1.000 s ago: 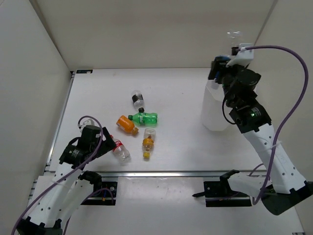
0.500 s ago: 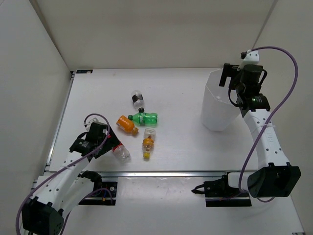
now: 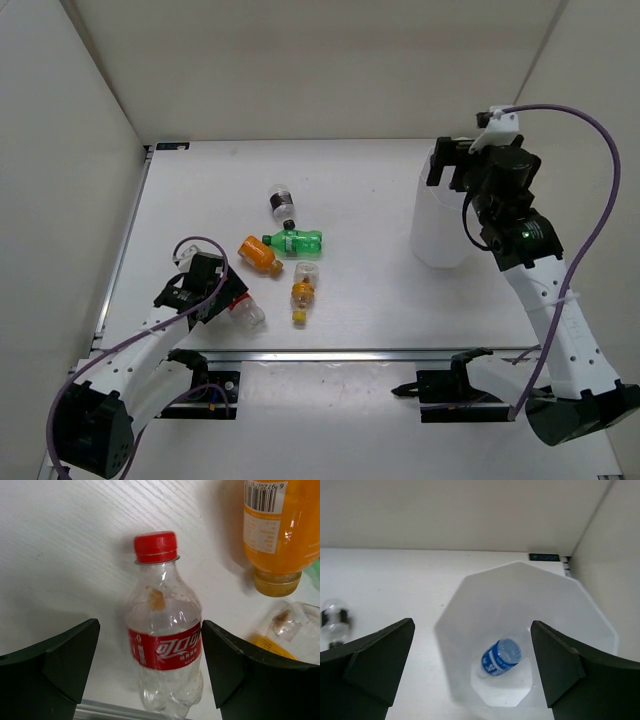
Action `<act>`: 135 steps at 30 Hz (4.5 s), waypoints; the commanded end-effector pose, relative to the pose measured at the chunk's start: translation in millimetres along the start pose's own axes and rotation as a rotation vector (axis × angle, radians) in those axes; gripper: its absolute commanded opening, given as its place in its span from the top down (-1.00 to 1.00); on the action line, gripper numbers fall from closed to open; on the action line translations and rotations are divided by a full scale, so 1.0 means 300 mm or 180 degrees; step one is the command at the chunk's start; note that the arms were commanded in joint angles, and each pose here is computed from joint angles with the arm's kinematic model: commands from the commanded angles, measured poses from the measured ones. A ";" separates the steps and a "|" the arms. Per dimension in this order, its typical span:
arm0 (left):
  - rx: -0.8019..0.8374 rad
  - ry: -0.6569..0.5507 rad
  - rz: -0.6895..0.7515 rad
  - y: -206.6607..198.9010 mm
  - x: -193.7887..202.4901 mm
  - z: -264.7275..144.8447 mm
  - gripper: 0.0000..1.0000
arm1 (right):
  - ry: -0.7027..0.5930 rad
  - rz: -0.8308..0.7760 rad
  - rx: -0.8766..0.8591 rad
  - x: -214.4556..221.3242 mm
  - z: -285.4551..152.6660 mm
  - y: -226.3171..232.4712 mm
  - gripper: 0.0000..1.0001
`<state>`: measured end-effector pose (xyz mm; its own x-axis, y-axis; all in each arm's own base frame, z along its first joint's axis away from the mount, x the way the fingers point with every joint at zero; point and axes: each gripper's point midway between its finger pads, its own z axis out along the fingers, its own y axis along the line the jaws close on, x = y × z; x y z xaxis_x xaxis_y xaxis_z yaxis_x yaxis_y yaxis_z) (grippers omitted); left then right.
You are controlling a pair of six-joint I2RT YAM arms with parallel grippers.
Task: Put the plastic bottles in the bin
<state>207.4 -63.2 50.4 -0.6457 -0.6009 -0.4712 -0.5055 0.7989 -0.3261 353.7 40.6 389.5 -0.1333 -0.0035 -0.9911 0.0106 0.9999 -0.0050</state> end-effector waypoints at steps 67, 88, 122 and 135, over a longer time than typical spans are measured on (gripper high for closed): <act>0.2897 -0.0638 0.0756 -0.670 -0.182 -0.623 -0.97 | 0.1037 0.0842 -0.3324 0.351 -0.289 0.779 1.00; 0.0598 -0.0874 0.0808 -0.208 -0.347 -0.405 -0.97 | 0.0941 0.0184 0.0390 0.150 0.119 -0.213 -0.97; 0.0436 -0.0613 0.0821 -0.052 -0.202 -0.392 -0.96 | 0.2219 -0.0121 -0.0851 1.128 -0.195 1.029 -0.67; 0.0526 -0.0583 0.0753 -0.089 -0.199 -0.356 -0.97 | 0.1696 -0.0189 -0.1155 0.814 -0.140 0.904 0.44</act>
<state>191.3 -47.8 172.8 -0.6260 -0.3853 -0.6780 -0.2511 0.9227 -0.2925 260.0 312.5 62.9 -0.7384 -0.1817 -0.6494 -0.2731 0.9611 0.0416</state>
